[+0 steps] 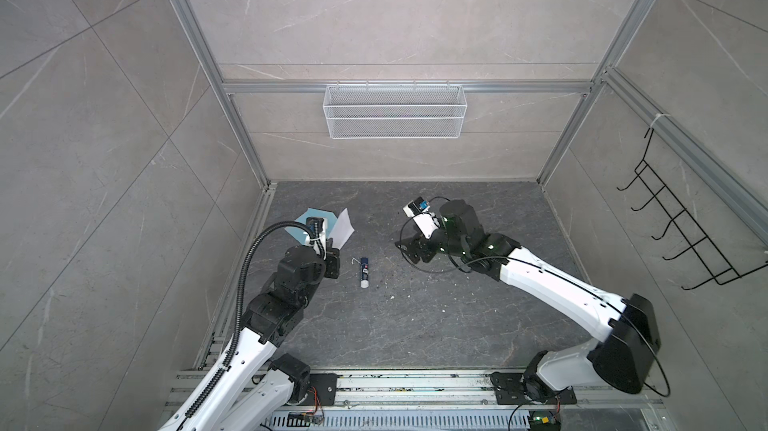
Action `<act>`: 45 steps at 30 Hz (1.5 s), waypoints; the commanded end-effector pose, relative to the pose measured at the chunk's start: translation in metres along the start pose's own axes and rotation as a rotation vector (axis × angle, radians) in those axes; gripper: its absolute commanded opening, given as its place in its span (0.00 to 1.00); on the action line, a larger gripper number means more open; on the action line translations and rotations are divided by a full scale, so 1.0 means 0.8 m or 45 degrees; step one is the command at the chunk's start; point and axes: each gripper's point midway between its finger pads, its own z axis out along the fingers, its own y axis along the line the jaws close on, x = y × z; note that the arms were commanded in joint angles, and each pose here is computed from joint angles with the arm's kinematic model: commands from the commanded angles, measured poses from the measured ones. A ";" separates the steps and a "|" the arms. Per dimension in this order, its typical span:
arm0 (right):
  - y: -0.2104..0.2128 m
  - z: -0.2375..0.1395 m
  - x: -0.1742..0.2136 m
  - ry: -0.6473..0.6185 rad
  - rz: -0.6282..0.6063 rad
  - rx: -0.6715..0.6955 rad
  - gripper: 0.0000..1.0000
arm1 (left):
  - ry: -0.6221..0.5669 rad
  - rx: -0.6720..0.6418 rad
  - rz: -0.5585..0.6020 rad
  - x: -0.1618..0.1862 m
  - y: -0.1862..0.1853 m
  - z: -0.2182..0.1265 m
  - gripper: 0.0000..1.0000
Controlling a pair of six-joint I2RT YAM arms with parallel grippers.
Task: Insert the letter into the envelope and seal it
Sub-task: 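Open the right gripper and withdraw it while the left gripper holds the sheet, then move the right gripper to the light-blue envelope and grasp its edge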
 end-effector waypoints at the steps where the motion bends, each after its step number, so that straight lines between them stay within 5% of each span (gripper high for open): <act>1: -0.012 0.033 -0.043 -0.110 0.124 0.023 0.82 | 0.053 -0.089 -0.115 0.002 0.030 -0.003 0.00; 11: -0.024 0.193 -0.060 -0.020 0.334 -0.073 0.83 | 0.088 -0.096 -0.192 0.006 0.045 0.003 0.00; 19: -0.016 0.320 -0.016 0.184 0.441 -0.152 0.82 | 0.080 -0.083 -0.175 0.010 0.045 -0.003 0.00; 32: -0.022 0.388 0.048 0.184 0.649 -0.161 0.72 | 0.054 -0.060 -0.160 0.010 0.042 -0.011 0.00; 45: -0.007 0.409 0.087 0.249 0.699 -0.185 0.46 | 0.052 -0.053 -0.161 0.009 0.041 -0.011 0.00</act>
